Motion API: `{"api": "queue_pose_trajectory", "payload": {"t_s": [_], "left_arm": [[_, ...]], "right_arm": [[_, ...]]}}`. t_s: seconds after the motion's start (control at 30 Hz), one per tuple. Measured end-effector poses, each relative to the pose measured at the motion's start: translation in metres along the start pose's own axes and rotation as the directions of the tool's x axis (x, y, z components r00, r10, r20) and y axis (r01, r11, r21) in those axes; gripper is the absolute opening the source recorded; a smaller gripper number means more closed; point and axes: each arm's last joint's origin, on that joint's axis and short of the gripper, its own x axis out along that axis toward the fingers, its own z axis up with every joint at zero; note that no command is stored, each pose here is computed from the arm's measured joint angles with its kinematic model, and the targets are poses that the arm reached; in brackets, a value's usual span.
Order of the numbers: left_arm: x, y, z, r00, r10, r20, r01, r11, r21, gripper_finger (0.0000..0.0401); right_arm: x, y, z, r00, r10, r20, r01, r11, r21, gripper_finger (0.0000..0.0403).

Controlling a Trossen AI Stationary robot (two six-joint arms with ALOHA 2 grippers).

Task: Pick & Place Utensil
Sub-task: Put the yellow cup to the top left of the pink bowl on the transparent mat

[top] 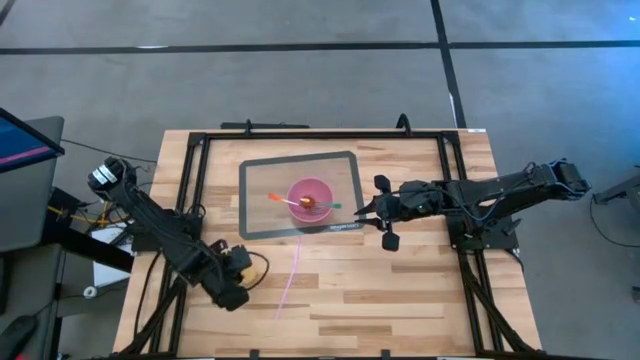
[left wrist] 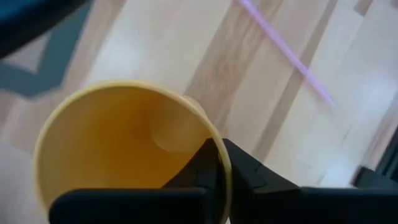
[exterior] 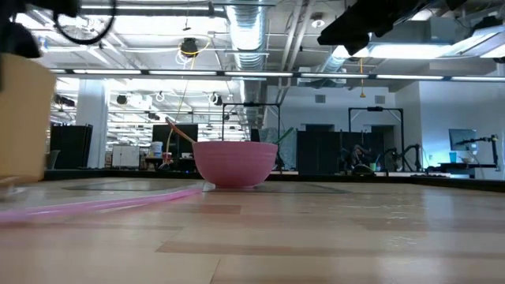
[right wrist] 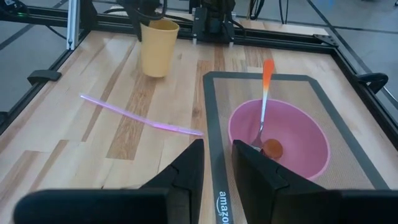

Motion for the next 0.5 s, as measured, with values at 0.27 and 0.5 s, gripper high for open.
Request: {"api": "queue_pose_trajectory", "payload": {"t_s": [0.27, 0.5], "left_arm": [[-0.008, 0.009, 0.046, 0.996, 0.019, 0.089, -0.038, 0.975, 0.221, 0.001], [-0.01, 0.031, 0.08, 0.988, 0.077, 0.132, -0.114, 0.946, 0.304, 0.0011]], "right_arm": [[0.0, 0.0, 0.0, 1.0, 0.0, 0.001, 0.0, 1.0, -0.003, 0.0077], [0.0, 0.0, 0.0, 1.0, 0.0, 0.001, 0.0, 1.0, -0.003, 0.0077]]}}
